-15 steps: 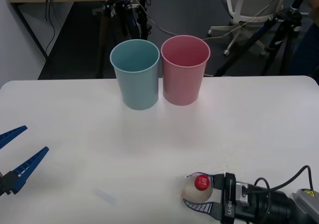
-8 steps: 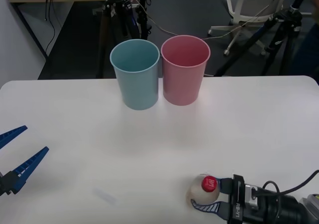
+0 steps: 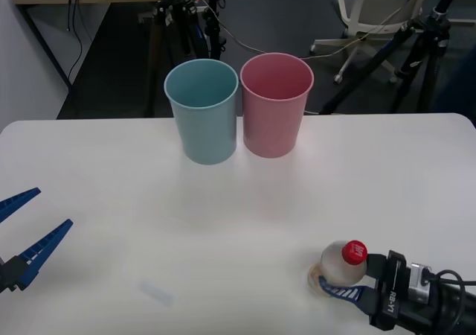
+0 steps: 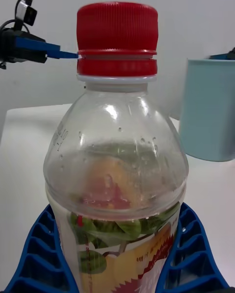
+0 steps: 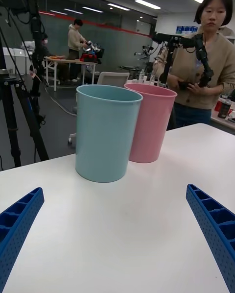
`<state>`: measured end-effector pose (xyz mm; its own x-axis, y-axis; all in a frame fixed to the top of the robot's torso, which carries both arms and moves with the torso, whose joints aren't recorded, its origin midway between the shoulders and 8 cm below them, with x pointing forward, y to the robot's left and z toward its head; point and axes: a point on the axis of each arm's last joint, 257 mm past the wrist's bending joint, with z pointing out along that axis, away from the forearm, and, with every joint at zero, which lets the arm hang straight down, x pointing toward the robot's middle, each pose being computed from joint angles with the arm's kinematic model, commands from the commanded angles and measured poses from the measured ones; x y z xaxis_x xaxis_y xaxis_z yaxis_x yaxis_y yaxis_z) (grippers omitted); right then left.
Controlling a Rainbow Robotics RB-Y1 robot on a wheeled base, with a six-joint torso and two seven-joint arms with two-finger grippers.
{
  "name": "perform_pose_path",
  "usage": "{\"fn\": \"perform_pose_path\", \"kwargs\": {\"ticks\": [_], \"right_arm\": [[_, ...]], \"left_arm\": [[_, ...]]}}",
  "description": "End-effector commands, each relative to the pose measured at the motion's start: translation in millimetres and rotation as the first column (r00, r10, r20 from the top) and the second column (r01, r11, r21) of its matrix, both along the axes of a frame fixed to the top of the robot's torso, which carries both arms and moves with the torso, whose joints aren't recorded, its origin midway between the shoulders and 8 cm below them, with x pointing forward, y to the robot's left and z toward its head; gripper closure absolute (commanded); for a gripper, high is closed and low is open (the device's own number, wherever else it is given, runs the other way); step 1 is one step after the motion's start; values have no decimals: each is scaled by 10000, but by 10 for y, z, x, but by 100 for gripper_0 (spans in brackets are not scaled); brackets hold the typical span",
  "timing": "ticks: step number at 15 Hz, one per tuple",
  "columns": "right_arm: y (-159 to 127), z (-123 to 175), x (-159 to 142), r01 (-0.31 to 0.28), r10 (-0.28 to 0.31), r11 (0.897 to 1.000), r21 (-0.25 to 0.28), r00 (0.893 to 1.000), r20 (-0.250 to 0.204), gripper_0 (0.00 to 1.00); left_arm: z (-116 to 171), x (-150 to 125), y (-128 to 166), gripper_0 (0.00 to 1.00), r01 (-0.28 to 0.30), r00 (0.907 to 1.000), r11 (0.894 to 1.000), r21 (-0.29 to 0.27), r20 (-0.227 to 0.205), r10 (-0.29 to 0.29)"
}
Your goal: Grasp the object on the table and drop it into the matching bin: aluminum can to the light blue bin, PET bottle to the pink bin.
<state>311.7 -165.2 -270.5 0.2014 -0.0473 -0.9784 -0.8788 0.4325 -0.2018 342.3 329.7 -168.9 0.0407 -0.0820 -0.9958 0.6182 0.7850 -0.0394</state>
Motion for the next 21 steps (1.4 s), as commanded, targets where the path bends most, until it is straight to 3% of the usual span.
{"fn": "perform_pose_path", "kwargs": {"ticks": [1, 2, 4, 8, 10, 13, 17, 18, 21], "right_arm": [[-311, 133, 192, 1191, -1192, 9929, 46, 9929, 46, 100], [-432, 167, 242, 1702, -1702, 9854, 57, 9854, -9, 100], [-701, 220, 337, 2778, -2776, 9606, 77, 9605, -180, 100], [-1190, 296, 464, 4448, -4428, 8954, 216, 8945, -621, 100], [-1324, 383, 518, 4948, -4921, 8685, 296, 8678, -693, 100], [-1366, 534, 609, 5187, -5150, 8537, 471, 8542, -716, 100], [-1302, 930, 694, 5105, -5039, 8571, 695, 8587, -933, 100], [-1294, 1080, 689, 5095, -5046, 8583, 609, 8597, -796, 100], [-1236, 1444, 655, 5106, -5044, 8581, 536, 8579, -978, 100]], "left_arm": [[0, 0, 0, 0, 0, 10000, 10000, 0, -1, 0], [0, 0, 0, 0, 0, 10000, 10000, 0, -1, 0], [0, 0, 0, 0, 0, 10000, 10000, 0, -1, 0], [0, 0, 0, 0, 0, 10000, 10000, 0, -1, 0], [0, 0, 0, 0, 0, 10000, 10000, 0, -1, 0], [0, 0, 0, 0, 0, 10000, 10000, 0, -1, 0], [0, 0, 0, 0, 0, 10000, 10000, 0, -1, 0], [0, 0, 0, 0, 0, 10000, 10000, 0, -1, 0], [0, 0, 0, 0, 0, 10000, 10000, 0, -1, 0]]}}
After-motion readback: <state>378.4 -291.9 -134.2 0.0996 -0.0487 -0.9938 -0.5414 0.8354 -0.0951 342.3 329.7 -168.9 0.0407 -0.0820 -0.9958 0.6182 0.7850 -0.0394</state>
